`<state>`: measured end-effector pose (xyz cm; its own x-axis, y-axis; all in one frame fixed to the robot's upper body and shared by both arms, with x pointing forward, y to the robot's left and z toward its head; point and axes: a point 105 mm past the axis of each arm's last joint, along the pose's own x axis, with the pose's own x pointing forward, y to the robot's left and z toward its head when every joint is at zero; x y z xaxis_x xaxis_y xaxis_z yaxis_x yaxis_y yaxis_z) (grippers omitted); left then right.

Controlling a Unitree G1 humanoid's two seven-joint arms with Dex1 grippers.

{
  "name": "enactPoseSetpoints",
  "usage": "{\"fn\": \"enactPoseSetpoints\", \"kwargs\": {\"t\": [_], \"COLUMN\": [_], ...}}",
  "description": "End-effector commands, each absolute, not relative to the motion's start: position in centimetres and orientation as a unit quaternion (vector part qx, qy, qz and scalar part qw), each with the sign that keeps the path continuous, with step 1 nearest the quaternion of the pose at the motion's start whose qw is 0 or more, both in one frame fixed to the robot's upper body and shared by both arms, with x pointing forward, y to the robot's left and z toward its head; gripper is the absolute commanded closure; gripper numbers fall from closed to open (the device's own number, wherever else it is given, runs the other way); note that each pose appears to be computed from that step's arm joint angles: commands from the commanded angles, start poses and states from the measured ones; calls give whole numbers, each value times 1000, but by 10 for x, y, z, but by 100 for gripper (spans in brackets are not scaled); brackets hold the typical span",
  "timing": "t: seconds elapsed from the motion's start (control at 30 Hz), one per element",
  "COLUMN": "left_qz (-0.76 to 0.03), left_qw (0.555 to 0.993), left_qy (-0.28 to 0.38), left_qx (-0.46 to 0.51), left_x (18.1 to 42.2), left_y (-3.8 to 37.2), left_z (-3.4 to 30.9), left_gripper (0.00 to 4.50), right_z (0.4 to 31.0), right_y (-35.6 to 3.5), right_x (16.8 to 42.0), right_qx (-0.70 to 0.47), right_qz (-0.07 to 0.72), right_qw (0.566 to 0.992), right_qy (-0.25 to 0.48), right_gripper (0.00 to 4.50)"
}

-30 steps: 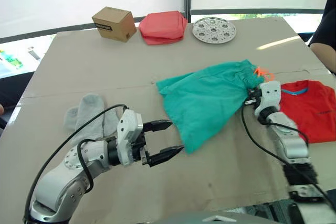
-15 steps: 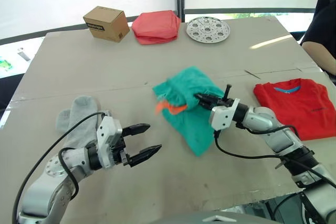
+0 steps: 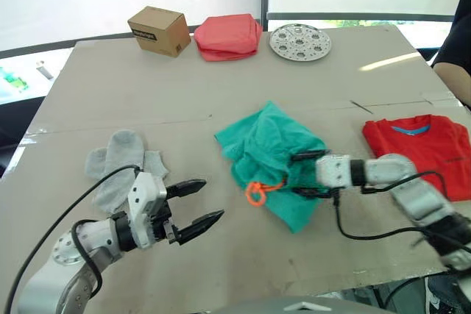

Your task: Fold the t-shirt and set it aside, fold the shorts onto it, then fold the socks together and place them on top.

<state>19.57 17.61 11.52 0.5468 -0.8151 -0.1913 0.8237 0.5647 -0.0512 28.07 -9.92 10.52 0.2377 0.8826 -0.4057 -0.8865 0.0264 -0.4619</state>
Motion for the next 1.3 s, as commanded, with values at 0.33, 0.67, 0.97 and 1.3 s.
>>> {"fn": "enactPoseSetpoints", "kwargs": {"t": [0.33, 0.67, 0.97, 1.3], "left_qz": [-434, -423, -429, -449], "left_qw": [898, 903, 900, 890], "left_qy": [55, 62, 65, 58], "left_qx": [46, 46, 48, 48], "left_x": [192, 184, 180, 189], "left_y": [180, 175, 175, 172], "left_z": [138, 136, 129, 123], "left_gripper": [0, 0, 0, 0], "right_z": [172, 95, 55, 81], "right_y": [-63, -57, -70, -84], "right_x": [347, 358, 360, 374], "right_qx": [-27, -247, -332, -279], "right_qz": [555, 606, 604, 560], "right_qw": [817, 710, 661, 743], "right_qy": [152, 258, 295, 239], "right_gripper": [2, 2, 122, 443]}}
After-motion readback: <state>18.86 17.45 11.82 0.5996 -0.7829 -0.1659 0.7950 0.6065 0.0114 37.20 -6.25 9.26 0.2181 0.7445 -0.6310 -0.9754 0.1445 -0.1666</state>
